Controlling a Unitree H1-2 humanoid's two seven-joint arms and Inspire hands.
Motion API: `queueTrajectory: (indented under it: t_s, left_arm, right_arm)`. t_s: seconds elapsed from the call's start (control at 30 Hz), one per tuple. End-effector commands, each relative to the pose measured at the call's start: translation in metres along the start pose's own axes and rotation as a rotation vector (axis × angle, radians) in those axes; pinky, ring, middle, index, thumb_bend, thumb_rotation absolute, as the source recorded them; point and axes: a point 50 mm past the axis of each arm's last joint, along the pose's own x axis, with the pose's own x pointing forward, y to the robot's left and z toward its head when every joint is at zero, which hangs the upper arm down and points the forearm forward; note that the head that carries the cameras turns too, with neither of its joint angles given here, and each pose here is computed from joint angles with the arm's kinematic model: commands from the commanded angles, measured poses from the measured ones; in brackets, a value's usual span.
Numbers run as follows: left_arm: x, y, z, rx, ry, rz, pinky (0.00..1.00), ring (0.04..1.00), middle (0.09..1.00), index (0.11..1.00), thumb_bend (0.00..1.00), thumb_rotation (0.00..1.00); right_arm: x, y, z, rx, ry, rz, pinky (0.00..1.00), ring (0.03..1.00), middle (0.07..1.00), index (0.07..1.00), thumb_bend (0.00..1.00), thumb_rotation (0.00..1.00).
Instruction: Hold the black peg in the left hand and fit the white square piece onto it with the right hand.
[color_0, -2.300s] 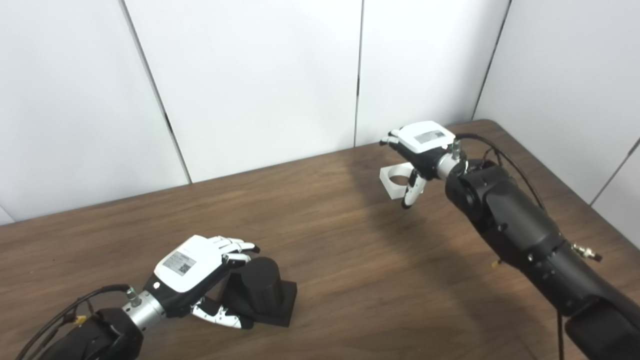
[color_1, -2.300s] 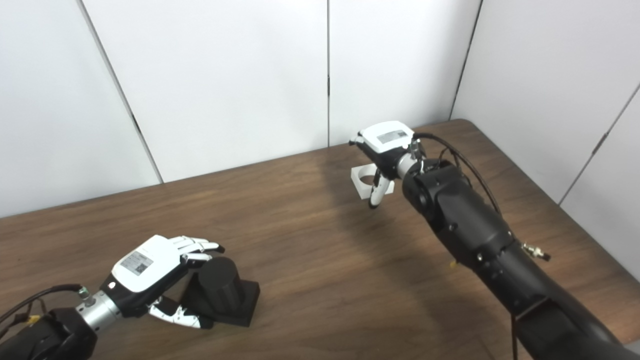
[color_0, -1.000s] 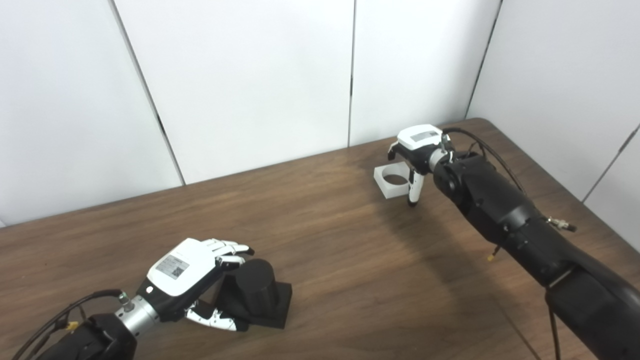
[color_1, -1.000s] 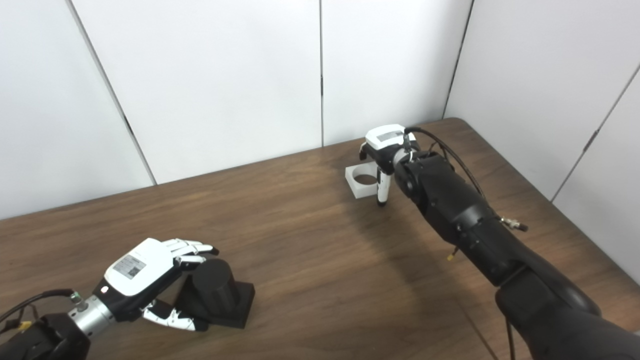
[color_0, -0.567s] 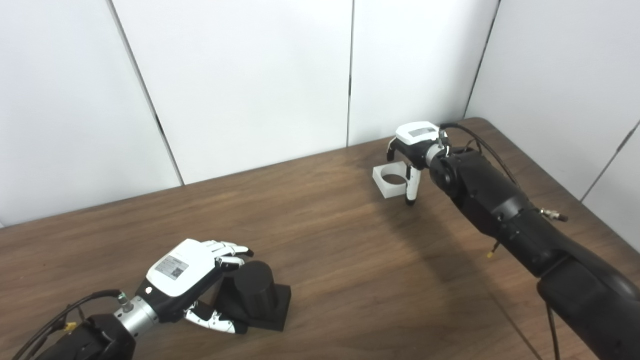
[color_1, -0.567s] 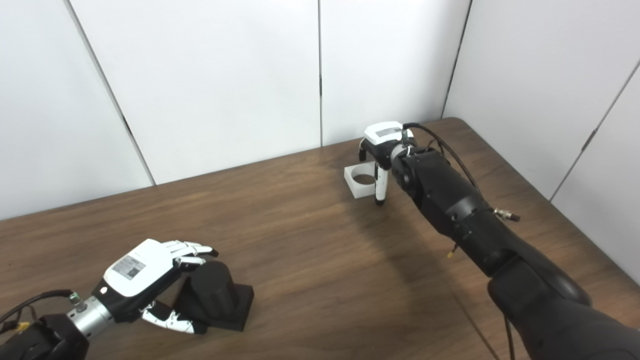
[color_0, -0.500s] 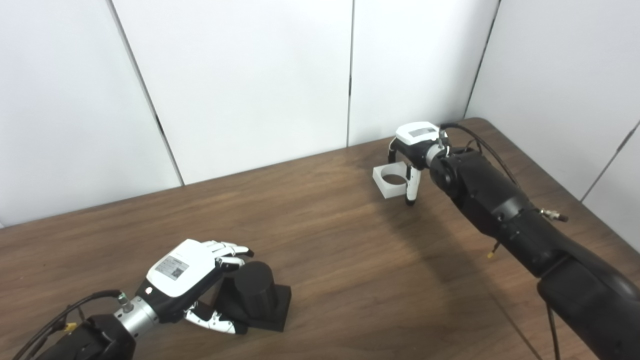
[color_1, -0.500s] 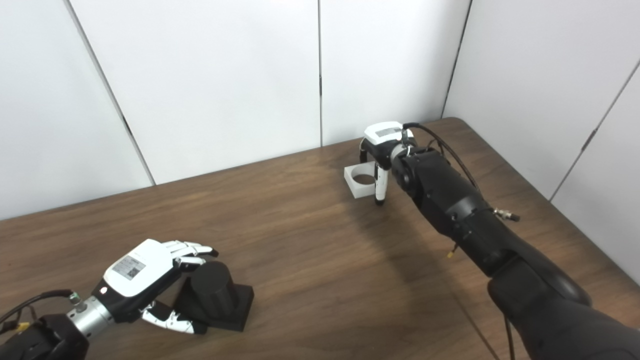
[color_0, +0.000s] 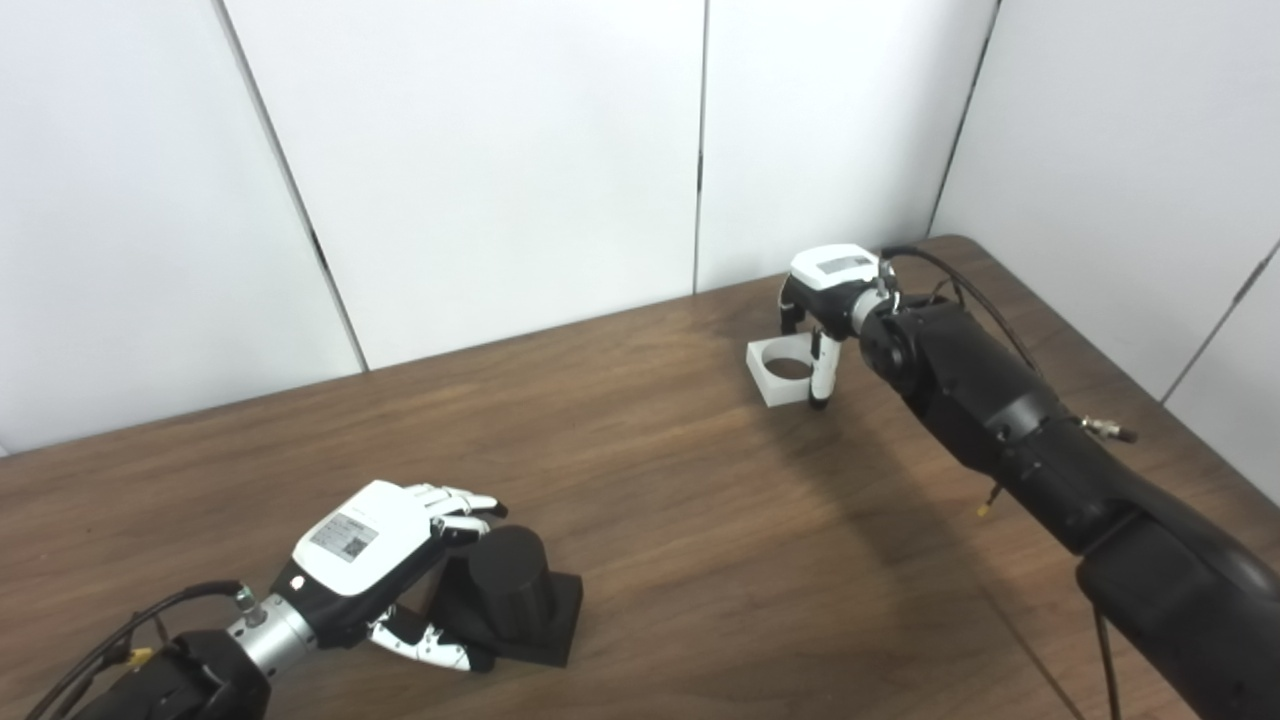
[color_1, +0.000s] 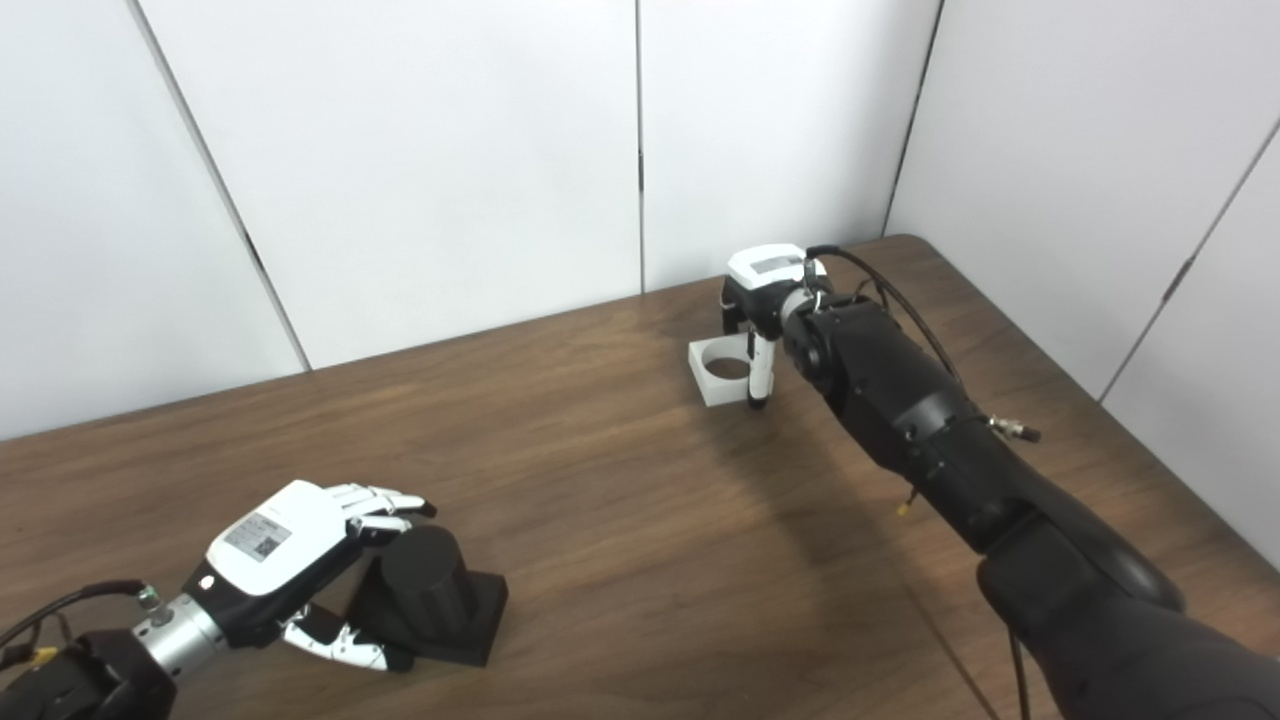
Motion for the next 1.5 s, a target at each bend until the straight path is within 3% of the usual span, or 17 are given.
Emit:
queueTrajectory:
  t_s: [0.0,0.43,0.8,1.2,1.47]
  left_arm:
    - [-0.026,-0.046,0.005,0.021,0.001,-0.245,0.75,0.804,0.829,0.490,0.52,0.07]
    - [-0.026,-0.045,0.003,0.006,0.018,-0.238,0.74,0.808,0.830,0.490,0.52,0.07]
    - [-0.024,-0.044,0.004,0.006,0.014,-0.235,0.74,0.810,0.833,0.490,0.52,0.07]
    - [-0.011,-0.047,0.010,-0.007,0.022,-0.239,0.78,0.837,0.852,0.491,0.52,0.08]
    - [0.001,-0.044,0.014,-0.010,0.025,-0.226,0.78,0.850,0.861,0.491,0.52,0.08]
  right_arm:
    - [-0.003,-0.030,-0.003,0.017,0.000,-0.078,0.72,0.787,0.727,0.481,0.52,0.13]
    - [-0.018,-0.048,-0.003,0.090,-0.066,-0.164,0.80,0.826,0.754,0.479,0.52,0.13]
    - [-0.043,-0.071,0.007,0.124,-0.151,-0.232,0.80,0.835,0.753,0.478,0.52,0.13]
    - [-0.071,-0.080,0.035,0.091,-0.288,-0.229,0.80,0.852,0.769,0.481,0.52,0.13]
    - [-0.092,-0.091,0.051,0.050,-0.433,-0.240,0.79,0.845,0.763,0.480,0.52,0.13]
